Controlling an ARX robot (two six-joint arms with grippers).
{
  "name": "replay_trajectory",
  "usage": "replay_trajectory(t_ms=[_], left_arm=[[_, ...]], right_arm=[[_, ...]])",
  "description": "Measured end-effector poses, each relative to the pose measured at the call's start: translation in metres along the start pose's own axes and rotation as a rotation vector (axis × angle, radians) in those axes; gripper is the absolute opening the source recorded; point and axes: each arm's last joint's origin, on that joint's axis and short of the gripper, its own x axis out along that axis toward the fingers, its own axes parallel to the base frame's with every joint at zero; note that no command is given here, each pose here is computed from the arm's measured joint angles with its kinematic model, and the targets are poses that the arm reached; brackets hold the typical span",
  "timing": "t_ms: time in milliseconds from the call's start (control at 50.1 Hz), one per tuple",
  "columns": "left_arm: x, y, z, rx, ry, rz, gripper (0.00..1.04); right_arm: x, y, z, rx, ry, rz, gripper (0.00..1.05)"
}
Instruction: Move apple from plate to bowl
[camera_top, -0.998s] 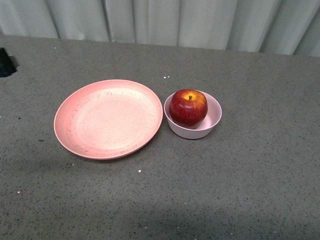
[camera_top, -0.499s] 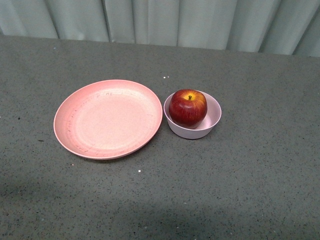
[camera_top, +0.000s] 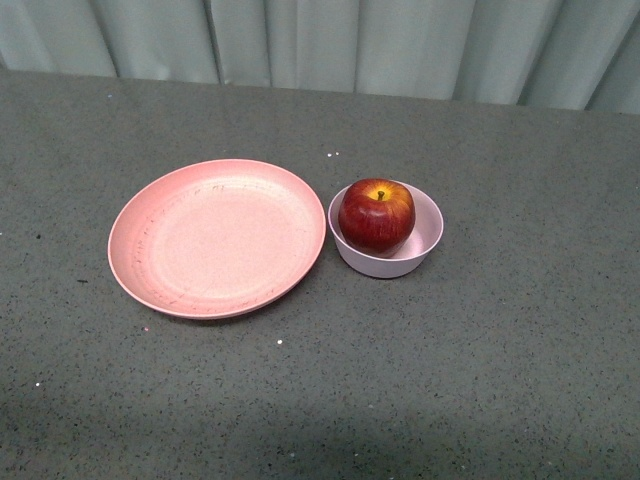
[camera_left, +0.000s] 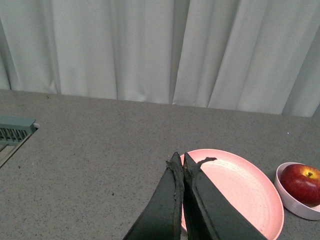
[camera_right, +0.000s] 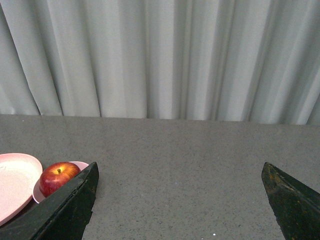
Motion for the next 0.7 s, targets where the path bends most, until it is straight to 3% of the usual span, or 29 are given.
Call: replay_trajectory(t_ms=[698], left_arm=[[-0.025,0.0,0.005,0.0,-0.016,0.001,0.04]], right_arm=[[0.0,0.0,0.0,0.0,0.0,0.0,0.95]])
